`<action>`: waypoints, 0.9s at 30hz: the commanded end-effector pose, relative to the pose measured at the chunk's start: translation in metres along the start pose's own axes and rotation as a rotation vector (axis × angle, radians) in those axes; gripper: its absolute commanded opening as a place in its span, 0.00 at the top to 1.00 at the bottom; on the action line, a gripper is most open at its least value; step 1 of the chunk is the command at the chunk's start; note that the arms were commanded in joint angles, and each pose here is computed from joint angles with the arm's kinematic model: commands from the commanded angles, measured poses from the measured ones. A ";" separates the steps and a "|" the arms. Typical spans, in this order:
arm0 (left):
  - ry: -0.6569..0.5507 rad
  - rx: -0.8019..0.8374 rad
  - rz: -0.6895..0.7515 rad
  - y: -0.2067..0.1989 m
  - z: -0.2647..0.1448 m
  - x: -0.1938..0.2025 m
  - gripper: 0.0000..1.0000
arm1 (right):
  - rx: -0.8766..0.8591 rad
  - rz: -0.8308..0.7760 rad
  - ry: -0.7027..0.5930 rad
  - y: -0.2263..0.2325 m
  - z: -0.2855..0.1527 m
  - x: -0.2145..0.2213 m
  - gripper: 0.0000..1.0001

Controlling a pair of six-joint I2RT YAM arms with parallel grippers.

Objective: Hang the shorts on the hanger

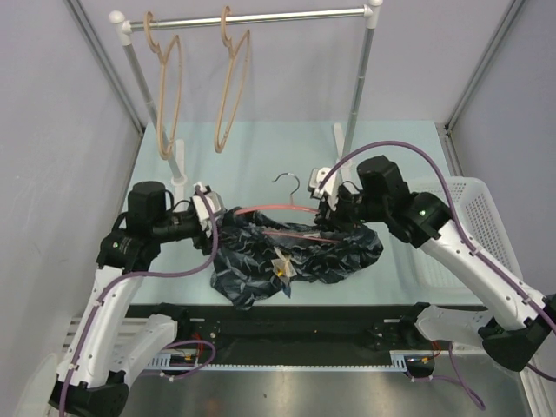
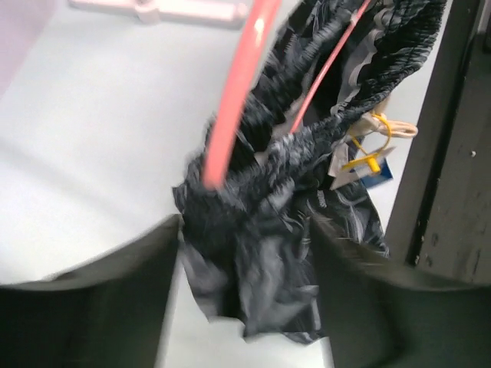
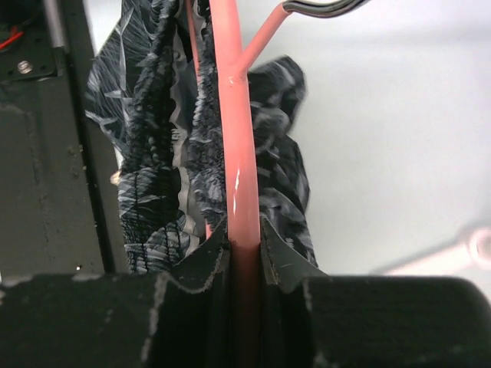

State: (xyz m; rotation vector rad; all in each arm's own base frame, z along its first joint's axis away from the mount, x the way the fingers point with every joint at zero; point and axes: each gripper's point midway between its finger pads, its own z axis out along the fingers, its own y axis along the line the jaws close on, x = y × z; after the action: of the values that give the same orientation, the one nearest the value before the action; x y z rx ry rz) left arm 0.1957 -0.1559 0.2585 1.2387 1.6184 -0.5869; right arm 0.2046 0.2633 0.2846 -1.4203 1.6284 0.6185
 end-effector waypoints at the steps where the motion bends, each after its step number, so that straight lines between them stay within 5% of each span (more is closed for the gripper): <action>1: -0.156 -0.018 -0.003 0.000 -0.016 -0.051 0.17 | 0.164 0.100 -0.065 -0.027 -0.046 -0.025 1.00; 4: -0.205 -0.044 -0.012 0.001 -0.023 -0.069 0.00 | 0.271 0.158 -0.039 -0.049 -0.070 -0.019 1.00; 10: -0.245 -0.044 -0.041 0.002 -0.027 -0.084 0.00 | 0.492 0.266 -0.065 -0.114 -0.115 -0.031 1.00; 17: -0.250 -0.055 -0.045 0.002 -0.027 -0.082 0.00 | 0.657 0.303 -0.225 -0.182 -0.146 -0.108 1.00; 27: -0.240 -0.085 -0.034 0.000 -0.029 -0.073 0.00 | 0.856 0.289 -0.272 -0.277 -0.139 -0.140 1.00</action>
State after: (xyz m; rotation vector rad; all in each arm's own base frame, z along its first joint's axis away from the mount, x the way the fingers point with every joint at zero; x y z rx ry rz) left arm 0.1829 -0.1660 0.3350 1.0509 1.4574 -0.6665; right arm 0.4058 0.1697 0.4689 -0.5875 1.7367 0.2472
